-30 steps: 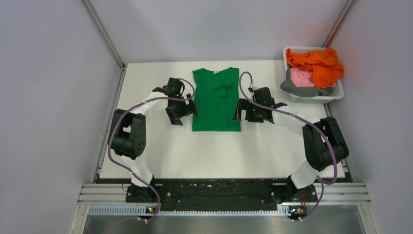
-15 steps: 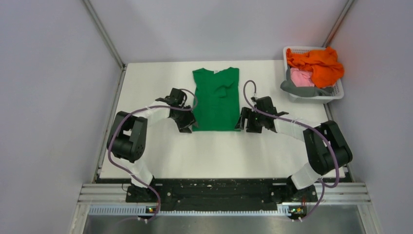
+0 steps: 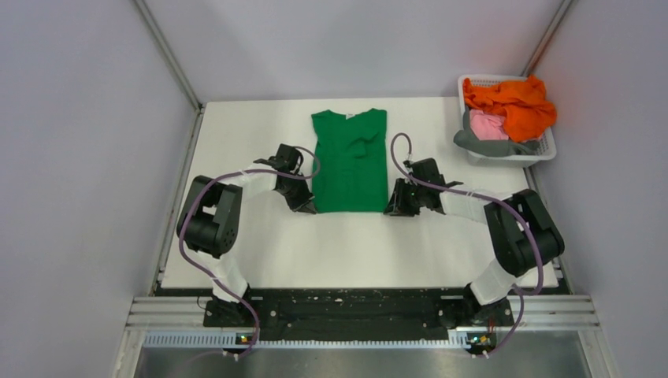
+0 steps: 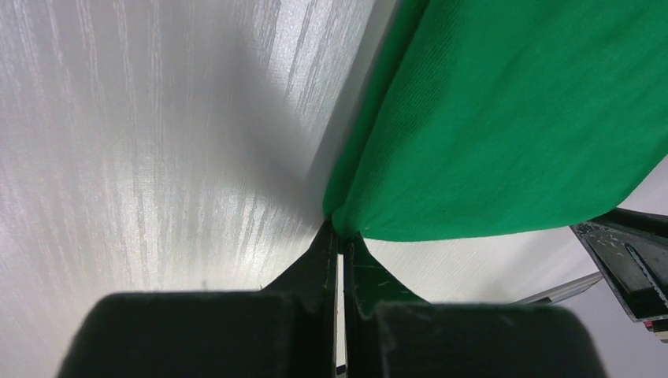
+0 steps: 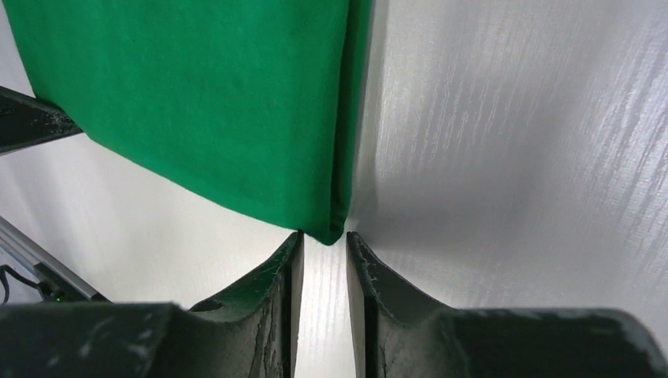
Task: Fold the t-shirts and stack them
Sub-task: Grab one side of the 2/3 rectangular tshirt with both arms
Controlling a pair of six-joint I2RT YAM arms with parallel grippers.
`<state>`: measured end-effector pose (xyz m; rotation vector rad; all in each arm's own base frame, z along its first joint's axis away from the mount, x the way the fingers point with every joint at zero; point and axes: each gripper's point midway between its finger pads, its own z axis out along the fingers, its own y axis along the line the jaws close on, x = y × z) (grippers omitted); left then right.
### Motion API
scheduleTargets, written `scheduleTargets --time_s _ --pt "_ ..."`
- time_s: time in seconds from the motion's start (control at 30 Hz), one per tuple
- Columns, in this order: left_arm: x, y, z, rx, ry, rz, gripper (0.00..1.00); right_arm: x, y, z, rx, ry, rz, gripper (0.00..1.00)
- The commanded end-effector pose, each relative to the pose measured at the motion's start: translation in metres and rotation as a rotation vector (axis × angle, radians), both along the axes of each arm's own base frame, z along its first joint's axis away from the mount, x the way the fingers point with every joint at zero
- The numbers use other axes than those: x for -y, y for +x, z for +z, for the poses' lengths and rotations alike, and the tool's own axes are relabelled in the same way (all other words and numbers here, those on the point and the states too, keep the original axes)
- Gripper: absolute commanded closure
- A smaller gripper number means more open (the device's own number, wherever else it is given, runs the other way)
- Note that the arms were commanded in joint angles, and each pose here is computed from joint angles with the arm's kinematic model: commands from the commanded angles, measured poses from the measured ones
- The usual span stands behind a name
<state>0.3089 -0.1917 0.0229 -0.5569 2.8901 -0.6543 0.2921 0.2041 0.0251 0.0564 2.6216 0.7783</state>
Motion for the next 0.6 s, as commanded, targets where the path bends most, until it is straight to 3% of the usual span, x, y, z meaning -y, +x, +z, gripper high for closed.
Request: scheduleTargets --time_s 0.0,0.23,0.43,0.57 --pt "0.0 0.002 -0.008 -0.001 0.007 -0.001 1.0 -0.002 0.001 -0.009 0.012 -0.037 0.018 0.77" --pt "-0.003 -0.008 -0.011 -0.008 0.009 0.004 1.0 -0.008 0.003 -0.011 0.032 -0.031 0.047 1.0" --pt "-0.003 -0.026 -0.006 -0.006 -0.011 0.004 1.0 -0.004 -0.026 -0.003 0.008 -0.053 0.132 1.0" --pt "0.001 -0.061 0.006 -0.029 -0.044 -0.015 1.0 0.0 -0.064 0.013 -0.018 -0.064 0.221 1.0"
